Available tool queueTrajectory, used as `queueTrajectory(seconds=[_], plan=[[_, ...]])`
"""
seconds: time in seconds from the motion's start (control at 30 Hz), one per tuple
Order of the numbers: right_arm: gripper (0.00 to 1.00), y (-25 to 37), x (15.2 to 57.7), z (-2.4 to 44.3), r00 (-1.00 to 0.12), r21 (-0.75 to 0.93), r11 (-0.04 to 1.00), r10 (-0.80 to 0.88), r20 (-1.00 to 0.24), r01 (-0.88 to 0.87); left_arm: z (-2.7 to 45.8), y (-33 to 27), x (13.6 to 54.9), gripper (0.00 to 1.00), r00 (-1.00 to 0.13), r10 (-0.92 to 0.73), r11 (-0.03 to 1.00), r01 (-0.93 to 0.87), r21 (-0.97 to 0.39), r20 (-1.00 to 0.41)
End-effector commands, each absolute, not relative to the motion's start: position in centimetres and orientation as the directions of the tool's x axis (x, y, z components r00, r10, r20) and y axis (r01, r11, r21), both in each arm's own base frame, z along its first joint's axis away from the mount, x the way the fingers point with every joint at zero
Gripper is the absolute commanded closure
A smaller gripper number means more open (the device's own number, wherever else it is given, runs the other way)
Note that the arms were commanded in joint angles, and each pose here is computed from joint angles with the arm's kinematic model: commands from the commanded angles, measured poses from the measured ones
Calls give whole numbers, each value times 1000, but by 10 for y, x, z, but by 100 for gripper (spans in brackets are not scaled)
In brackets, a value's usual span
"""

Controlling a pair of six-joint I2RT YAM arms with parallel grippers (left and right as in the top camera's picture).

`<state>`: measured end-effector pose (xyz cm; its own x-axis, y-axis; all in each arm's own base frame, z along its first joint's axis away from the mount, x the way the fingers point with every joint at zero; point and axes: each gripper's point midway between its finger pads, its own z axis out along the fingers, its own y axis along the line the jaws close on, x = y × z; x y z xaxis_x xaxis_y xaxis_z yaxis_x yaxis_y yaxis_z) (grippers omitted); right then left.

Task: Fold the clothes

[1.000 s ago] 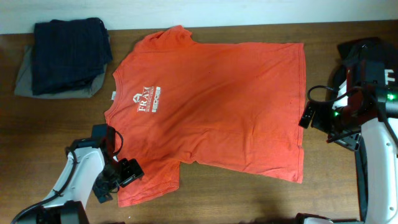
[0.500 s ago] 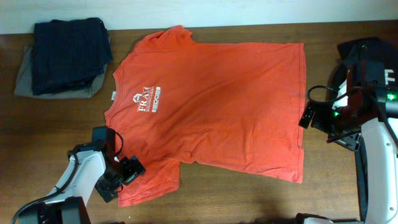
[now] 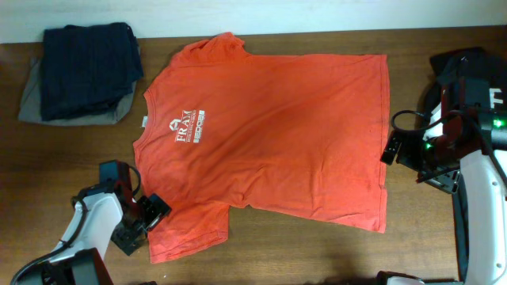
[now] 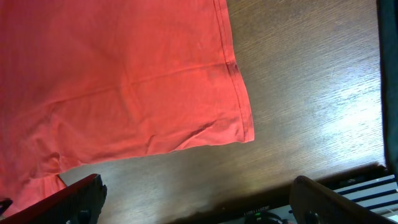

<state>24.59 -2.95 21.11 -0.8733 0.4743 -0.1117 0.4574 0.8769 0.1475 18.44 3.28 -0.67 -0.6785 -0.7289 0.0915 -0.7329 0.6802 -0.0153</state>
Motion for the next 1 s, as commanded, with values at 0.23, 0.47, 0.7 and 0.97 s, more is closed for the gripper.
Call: queueTrajectory(seconds=[0.23, 0.47, 0.7, 0.97], plan=[[1, -31, 239, 214, -820, 141, 825, 562, -106, 547, -35, 21, 165, 82, -671, -719, 680, -733, -19, 183], [1, -35, 232, 189, -752, 98, 753, 657, -60, 650, -35, 23, 168, 99, -674, -719, 681, -732, -19, 170], [1, -25, 200, 127, -654, 19, 656, 749, 102, 754, -35, 23, 170, 99, -686, -709, 692, -722, -26, 163], [2, -3, 172, 72, -455, -10, 469, 860, 231, 883, -36, 25, 170, 99, -687, -710, 693, -721, -22, 154]])
